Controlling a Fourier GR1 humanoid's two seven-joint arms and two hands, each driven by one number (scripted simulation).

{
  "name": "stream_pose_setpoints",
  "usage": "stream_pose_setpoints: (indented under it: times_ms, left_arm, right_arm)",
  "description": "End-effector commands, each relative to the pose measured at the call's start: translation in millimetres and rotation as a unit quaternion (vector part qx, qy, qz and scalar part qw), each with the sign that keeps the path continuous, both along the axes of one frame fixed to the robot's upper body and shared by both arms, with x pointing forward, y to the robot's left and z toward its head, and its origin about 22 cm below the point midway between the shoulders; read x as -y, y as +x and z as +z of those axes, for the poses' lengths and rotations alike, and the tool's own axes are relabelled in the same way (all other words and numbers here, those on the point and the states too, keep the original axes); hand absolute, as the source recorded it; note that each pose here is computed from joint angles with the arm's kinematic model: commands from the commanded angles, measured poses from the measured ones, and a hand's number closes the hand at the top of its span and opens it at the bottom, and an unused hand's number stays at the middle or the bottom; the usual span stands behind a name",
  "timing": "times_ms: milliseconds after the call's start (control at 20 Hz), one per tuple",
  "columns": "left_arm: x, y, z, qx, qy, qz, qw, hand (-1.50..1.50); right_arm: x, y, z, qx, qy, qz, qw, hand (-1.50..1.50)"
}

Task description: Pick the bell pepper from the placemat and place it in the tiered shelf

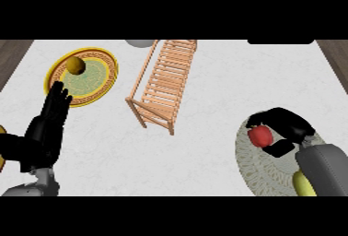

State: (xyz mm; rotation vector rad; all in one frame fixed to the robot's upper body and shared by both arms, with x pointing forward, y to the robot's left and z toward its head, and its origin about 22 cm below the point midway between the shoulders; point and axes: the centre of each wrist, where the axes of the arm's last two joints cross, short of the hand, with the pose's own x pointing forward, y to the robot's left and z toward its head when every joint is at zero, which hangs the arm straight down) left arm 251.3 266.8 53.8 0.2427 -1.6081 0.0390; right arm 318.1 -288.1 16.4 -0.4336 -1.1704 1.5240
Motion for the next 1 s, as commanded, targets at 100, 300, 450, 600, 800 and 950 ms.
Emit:
stream_pose_setpoints:
  times_ms: [100, 300, 450, 600, 800, 950]
  left_arm:
    - [2.0, -1.7, 0.0, 0.002, -0.005, 0.001, 1.0000, 0.00]
    - [0.2, 12.3, 5.3, -0.001, -0.001, 0.005, 1.0000, 0.00]
    - [-4.9, 5.9, 11.8, 0.005, 0.003, -0.005, 1.0000, 0.00]
    - [9.5, 11.7, 7.4, 0.007, -0.001, -0.019, 0.9998, 0.00]
    - [-15.3, 9.0, 1.3, 0.002, -0.003, -0.004, 1.0000, 0.00]
    - [-6.2, 1.9, 5.0, -0.002, 0.000, 0.003, 1.0000, 0.00]
  right_arm:
    - [20.8, -8.0, -6.3, 0.063, -0.005, 0.032, 0.997, 1.50]
    - [-1.5, 4.9, -3.8, 0.092, 0.015, 0.036, 0.995, 1.50]
    - [-27.7, 10.7, 1.6, 0.092, -0.007, 0.200, 0.975, 1.50]
    - [-49.2, 17.1, 20.2, 0.088, -0.025, 0.357, 0.930, 1.50]
    - [-55.3, 34.4, 26.2, 0.050, 0.032, 0.383, 0.922, 1.50]
    - [-36.9, 28.0, 51.6, 0.043, 0.079, 0.401, 0.912, 1.50]
